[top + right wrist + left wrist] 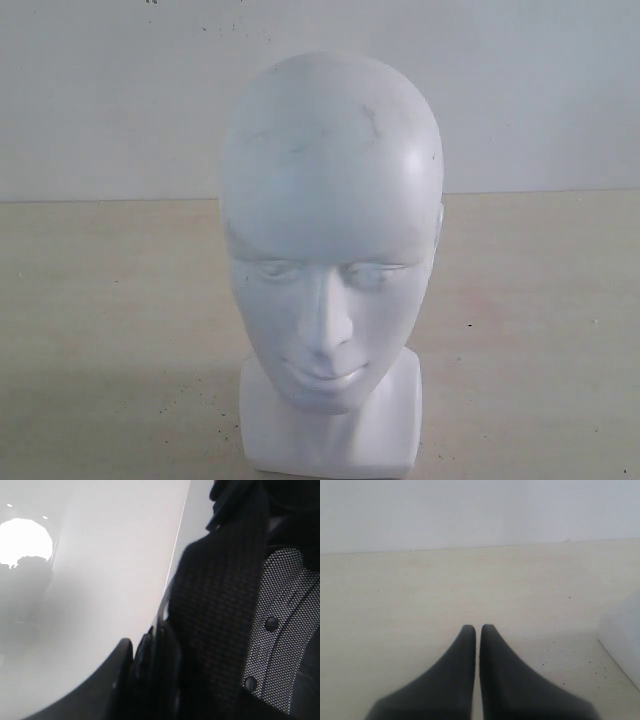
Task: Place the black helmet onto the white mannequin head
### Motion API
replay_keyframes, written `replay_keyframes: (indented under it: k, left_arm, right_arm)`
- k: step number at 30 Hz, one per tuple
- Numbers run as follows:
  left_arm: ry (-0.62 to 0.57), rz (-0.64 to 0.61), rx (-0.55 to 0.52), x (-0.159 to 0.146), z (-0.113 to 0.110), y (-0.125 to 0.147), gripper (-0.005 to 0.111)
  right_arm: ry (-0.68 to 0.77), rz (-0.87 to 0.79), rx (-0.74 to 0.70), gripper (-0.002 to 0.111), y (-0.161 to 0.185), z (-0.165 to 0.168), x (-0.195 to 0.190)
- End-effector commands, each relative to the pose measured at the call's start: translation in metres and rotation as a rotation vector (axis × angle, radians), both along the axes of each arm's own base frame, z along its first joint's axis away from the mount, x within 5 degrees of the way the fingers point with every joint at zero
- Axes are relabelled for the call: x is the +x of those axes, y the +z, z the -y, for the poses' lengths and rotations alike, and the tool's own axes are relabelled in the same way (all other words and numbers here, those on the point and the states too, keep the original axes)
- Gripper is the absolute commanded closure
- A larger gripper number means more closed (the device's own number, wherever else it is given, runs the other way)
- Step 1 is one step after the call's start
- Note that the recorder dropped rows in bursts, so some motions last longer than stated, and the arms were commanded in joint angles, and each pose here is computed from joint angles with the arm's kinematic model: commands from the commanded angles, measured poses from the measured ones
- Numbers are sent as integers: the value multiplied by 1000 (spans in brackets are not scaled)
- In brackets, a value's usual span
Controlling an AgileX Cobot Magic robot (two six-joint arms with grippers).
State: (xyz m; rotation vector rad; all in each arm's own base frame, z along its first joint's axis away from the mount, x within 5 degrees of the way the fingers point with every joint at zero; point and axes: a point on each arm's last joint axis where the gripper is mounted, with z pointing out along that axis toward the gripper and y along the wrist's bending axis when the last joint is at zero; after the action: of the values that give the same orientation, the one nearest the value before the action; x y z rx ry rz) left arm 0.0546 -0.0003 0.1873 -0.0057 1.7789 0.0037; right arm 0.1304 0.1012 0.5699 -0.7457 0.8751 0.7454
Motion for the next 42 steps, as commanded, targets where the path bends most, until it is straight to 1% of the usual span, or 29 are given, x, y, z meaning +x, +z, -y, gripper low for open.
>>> replay_keyframes:
  k: [1, 9, 16, 21, 28, 31, 34, 40, 42]
  left_arm:
    - [5, 1, -8, 0, 0, -1, 102]
    - [5, 1, -8, 0, 0, -1, 102]
    - [5, 1, -8, 0, 0, -1, 102]
    - [5, 1, -8, 0, 0, -1, 102]
    - [5, 1, -8, 0, 0, -1, 102]
    - [5, 1, -8, 0, 0, -1, 102]
    - [5, 1, -8, 0, 0, -1, 102]
    - [5, 1, -8, 0, 0, -1, 102]
    - [5, 1, -8, 0, 0, -1, 102]
  right_arm:
    - [-76, 128, 14, 108, 11, 6, -10]
    - [-221, 148, 22, 108, 13, 12, 1]
    - [-276, 184, -45, 108, 10, 12, 4]
    - [-309, 175, -36, 108, 10, 14, 6]
    - [-487, 191, -43, 108, 12, 24, 15]
    - [-523, 190, -40, 108, 12, 26, 17]
    - [-515, 164, -22, 108, 12, 27, 18]
    - [-432, 4, 62, 108, 10, 26, 19]
    - [-365, -77, 120, 108, 9, 25, 19]
